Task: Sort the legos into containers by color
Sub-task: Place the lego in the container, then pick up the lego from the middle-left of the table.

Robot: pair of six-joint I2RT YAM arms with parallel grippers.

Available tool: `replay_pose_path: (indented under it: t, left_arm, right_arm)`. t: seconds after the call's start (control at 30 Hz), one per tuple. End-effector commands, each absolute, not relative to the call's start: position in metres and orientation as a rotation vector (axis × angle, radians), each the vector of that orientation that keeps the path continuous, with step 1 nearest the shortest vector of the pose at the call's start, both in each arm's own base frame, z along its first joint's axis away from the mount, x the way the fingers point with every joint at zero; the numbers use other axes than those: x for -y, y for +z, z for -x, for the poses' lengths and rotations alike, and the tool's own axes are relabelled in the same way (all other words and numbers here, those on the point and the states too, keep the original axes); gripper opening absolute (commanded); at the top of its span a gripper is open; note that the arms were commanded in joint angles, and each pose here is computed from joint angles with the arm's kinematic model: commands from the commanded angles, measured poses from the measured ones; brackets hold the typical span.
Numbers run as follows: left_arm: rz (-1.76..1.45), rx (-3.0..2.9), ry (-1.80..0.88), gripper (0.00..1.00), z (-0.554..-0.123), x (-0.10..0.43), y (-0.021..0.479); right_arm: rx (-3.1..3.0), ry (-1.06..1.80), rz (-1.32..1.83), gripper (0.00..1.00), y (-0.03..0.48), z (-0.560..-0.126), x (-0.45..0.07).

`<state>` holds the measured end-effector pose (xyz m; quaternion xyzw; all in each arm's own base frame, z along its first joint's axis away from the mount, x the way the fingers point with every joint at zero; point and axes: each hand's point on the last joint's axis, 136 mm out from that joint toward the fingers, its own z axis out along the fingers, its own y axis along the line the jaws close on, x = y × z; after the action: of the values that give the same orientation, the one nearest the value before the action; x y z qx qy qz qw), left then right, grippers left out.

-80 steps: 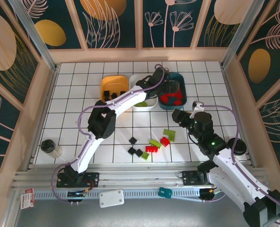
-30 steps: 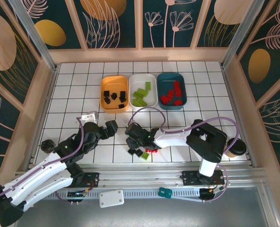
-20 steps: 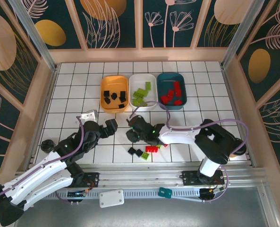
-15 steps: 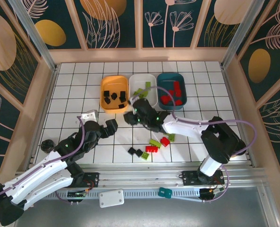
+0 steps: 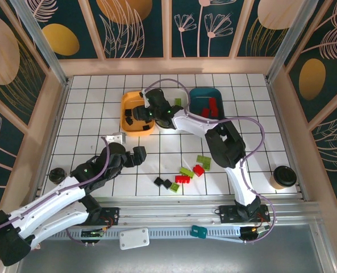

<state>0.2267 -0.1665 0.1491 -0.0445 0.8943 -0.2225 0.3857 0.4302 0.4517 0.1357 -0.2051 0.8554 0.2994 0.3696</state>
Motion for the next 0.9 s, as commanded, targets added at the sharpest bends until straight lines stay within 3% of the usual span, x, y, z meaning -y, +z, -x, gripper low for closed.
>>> replay_pose_path:
  t: [0.0,0.13,0.47,0.87]
  left_arm:
    - [0.004,-2.287,-0.65,0.98,-0.221,0.188,0.155]
    - [-0.136,-2.338,-0.567,0.97,-0.207,0.213,0.143]
    - [-0.489,-2.55,-0.357,0.73,-0.133,0.254,0.068]
    - [-0.595,-2.593,-0.254,0.67,-0.124,0.26,0.036]
  right_arm:
    - [-2.157,0.833,0.479,0.62,0.172,-0.44,-0.447]
    - [-2.11,0.872,0.43,0.64,0.191,-0.428,-0.422]
    - [-2.134,0.866,0.326,0.64,0.17,-0.378,-0.352]
    - [-2.123,0.878,0.293,0.65,0.171,-0.358,-0.332]
